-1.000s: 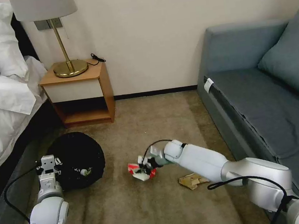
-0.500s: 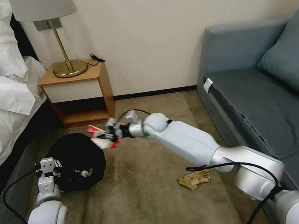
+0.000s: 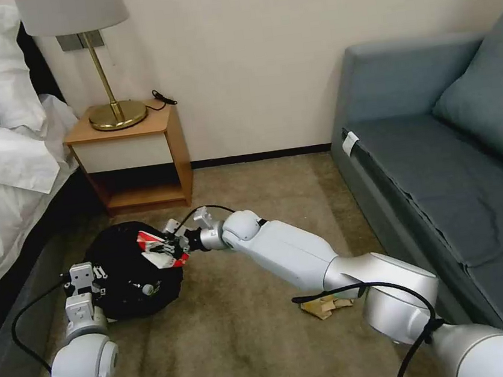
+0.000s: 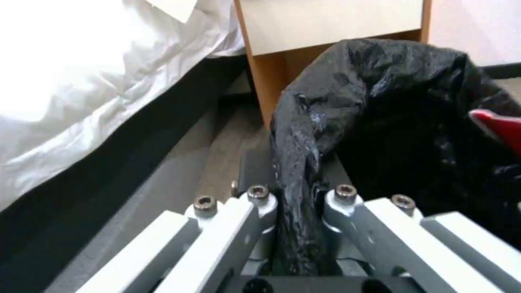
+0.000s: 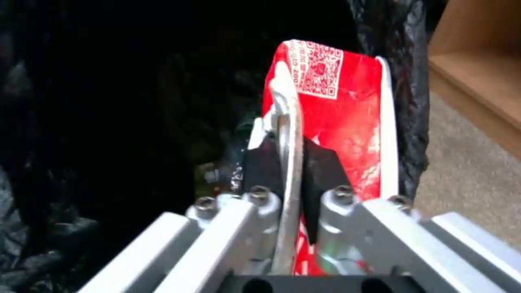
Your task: Pick up the trash bin, then pick up the garbage on the floor and place it into the trash bin.
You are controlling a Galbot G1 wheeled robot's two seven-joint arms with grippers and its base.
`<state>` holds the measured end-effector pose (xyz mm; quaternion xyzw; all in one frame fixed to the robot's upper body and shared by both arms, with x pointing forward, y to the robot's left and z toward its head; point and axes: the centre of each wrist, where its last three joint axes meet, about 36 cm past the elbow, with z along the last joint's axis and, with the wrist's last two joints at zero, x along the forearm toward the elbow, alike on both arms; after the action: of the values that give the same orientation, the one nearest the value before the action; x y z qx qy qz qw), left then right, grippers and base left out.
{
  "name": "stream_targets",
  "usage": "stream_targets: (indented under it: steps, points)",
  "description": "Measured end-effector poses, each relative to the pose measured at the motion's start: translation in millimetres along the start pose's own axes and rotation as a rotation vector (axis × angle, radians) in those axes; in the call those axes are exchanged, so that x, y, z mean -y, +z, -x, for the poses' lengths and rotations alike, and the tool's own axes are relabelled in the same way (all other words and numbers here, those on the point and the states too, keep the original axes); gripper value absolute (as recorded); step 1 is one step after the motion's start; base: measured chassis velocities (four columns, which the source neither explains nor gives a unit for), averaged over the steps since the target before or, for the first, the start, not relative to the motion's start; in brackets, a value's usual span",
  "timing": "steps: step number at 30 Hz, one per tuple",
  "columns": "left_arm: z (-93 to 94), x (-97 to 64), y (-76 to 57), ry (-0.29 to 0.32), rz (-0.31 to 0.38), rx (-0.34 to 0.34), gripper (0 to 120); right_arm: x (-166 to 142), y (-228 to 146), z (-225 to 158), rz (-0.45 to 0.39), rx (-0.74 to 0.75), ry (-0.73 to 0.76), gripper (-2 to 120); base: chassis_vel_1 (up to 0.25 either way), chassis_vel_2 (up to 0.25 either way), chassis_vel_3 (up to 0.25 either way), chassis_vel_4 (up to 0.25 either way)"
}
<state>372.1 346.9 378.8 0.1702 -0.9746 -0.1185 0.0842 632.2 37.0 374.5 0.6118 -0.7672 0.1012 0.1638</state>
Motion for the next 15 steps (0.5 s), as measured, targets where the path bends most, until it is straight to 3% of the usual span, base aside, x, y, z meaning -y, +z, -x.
stream_targets:
  steps: [7, 15]
  points:
    - [-4.4, 14.9, -3.6, 0.058, -0.033, -0.012, 4, -2.5, -7.1, 1.0, -0.008, 0.009, -0.015, 33, 0.0, 0.0, 0.0, 0.0]
    - [-4.7, 22.8, -6.8, 0.076, -0.061, -0.017, 4, -14.8, -17.8, 6.8, -0.006, 0.035, -0.029, 45, 0.0, 0.0, 0.0, 0.0]
